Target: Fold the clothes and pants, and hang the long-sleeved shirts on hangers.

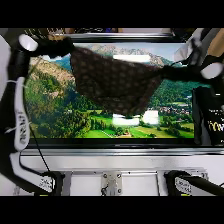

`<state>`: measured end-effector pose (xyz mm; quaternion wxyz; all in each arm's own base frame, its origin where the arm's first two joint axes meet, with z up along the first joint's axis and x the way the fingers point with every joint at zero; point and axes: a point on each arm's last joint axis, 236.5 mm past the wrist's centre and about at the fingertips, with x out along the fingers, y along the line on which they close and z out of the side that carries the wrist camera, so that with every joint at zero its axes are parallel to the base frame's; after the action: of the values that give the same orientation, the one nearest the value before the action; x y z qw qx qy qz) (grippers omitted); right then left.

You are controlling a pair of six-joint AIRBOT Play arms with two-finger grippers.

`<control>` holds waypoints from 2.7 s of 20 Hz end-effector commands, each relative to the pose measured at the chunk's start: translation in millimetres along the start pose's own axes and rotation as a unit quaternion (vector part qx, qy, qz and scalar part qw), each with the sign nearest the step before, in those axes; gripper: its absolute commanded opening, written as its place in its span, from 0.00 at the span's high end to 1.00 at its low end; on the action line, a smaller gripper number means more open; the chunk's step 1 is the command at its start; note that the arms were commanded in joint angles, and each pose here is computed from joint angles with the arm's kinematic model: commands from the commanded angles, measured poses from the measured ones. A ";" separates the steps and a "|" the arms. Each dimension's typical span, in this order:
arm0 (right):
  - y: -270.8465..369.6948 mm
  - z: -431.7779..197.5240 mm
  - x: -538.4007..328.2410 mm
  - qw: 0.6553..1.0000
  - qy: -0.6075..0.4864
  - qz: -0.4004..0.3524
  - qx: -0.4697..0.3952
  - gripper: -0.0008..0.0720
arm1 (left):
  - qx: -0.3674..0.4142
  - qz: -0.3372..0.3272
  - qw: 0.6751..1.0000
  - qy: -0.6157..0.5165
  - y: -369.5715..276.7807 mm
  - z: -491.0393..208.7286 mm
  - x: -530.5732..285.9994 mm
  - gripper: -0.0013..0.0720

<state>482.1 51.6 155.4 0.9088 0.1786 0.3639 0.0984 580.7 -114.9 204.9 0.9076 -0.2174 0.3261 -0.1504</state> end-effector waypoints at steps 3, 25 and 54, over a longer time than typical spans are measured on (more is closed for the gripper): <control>80.1 75.2 -203.7 0.976 -0.193 0.011 -0.104 0.96 | 0.125 -0.047 0.976 -0.169 -111.1 37.2 -219.7 0.98; -28.6 -72.8 22.6 0.987 0.131 -0.060 0.068 0.93 | 0.035 0.015 0.999 0.000 19.0 -44.0 50.9 0.97; -66.6 -306.5 43.6 0.908 0.171 -0.092 0.373 0.02 | -0.163 0.169 0.947 0.221 157.0 -343.7 -111.0 0.08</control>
<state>292.6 71.3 -98.1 0.6943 0.4298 0.5690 -0.0967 307.5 -34.9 -47.2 0.7733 -0.2631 0.5768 0.0121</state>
